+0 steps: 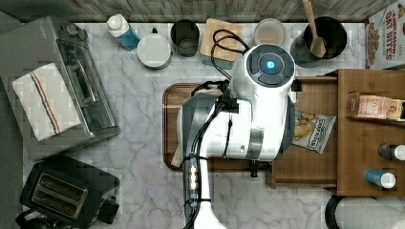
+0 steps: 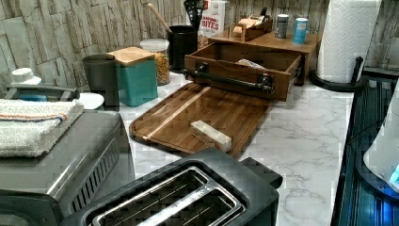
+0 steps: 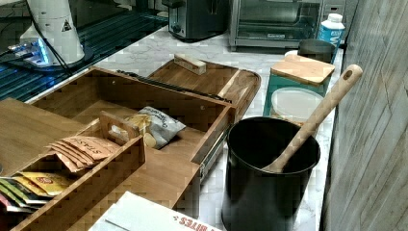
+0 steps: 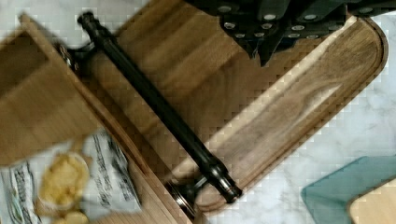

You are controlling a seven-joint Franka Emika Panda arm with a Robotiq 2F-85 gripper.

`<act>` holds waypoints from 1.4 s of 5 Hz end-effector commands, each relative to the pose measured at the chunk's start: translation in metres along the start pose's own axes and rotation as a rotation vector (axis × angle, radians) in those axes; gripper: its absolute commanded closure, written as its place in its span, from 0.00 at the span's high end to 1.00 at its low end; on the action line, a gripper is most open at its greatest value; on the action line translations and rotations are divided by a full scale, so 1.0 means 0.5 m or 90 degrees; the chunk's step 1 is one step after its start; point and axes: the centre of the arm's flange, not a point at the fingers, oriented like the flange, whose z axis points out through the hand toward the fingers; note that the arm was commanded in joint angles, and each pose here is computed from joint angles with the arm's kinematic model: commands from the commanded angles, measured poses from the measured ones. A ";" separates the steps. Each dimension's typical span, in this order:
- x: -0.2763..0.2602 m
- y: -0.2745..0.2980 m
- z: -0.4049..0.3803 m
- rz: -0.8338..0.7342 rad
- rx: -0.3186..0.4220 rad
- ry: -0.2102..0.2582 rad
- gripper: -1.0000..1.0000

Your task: Close the drawer.

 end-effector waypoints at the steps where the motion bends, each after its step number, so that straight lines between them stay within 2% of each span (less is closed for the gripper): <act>1: -0.069 0.002 0.109 -0.297 -0.034 0.037 0.00; 2: -0.075 0.004 0.175 -0.348 -0.032 0.028 0.00; 3: -0.095 0.006 0.247 -0.411 -0.066 0.071 0.00; 4: -0.106 -0.006 0.287 -0.431 -0.089 0.046 0.00; 5: -0.116 -0.001 0.339 -0.452 -0.095 0.061 0.00; 7: -0.084 0.021 0.410 -0.489 -0.089 0.069 0.00</act>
